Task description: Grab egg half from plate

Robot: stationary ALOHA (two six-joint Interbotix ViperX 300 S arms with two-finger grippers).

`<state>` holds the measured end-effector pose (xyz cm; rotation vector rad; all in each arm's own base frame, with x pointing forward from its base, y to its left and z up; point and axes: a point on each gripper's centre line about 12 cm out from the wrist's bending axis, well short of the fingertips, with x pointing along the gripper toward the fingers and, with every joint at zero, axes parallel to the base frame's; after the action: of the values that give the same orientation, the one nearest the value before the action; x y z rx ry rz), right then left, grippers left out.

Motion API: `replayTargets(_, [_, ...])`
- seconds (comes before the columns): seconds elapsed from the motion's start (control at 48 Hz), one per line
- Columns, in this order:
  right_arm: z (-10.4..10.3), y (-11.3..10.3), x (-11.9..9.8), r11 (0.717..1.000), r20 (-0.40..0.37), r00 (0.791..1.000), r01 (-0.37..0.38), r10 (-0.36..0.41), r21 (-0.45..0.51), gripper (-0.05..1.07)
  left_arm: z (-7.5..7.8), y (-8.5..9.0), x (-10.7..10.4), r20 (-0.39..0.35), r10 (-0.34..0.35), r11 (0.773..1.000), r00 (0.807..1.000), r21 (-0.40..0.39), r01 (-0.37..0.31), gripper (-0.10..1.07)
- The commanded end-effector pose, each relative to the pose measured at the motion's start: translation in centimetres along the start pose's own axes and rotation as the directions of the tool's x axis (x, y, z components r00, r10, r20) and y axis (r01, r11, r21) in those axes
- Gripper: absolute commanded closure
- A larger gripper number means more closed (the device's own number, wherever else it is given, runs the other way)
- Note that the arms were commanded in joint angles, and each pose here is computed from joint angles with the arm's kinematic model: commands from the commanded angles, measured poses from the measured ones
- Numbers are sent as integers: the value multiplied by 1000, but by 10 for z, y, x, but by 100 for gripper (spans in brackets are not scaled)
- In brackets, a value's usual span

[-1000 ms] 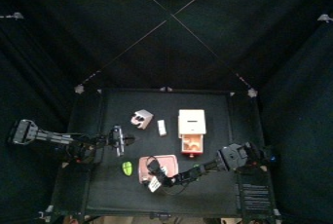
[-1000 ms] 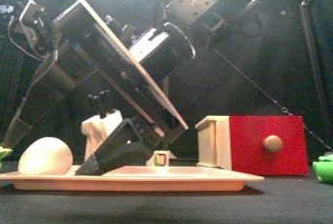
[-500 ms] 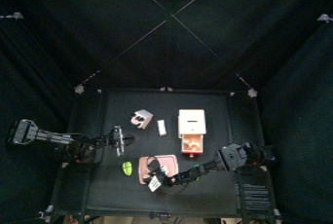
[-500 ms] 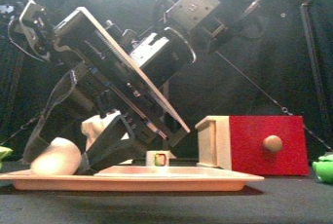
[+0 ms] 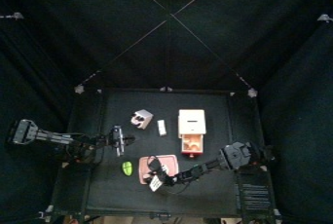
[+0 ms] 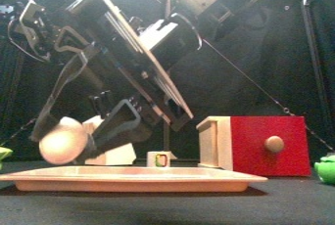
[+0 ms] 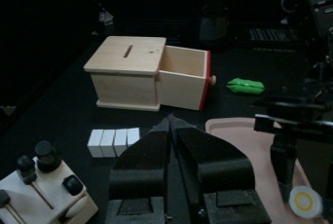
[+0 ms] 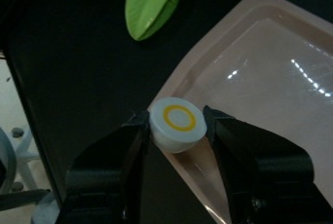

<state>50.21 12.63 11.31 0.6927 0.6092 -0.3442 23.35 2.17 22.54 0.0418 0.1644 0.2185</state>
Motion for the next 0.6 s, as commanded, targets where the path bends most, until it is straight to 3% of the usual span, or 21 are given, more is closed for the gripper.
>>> replayTargets(0.0, [25,17,-23,998,46,997,-55,54,13,40,5,0,2,14,4,1000,1000,1,-4,49])
replayTargets(0.583, [24,8,-26,999,40,998,-39,38,12,40,5,0,2,14,2,1000,1000,1,-2,49])
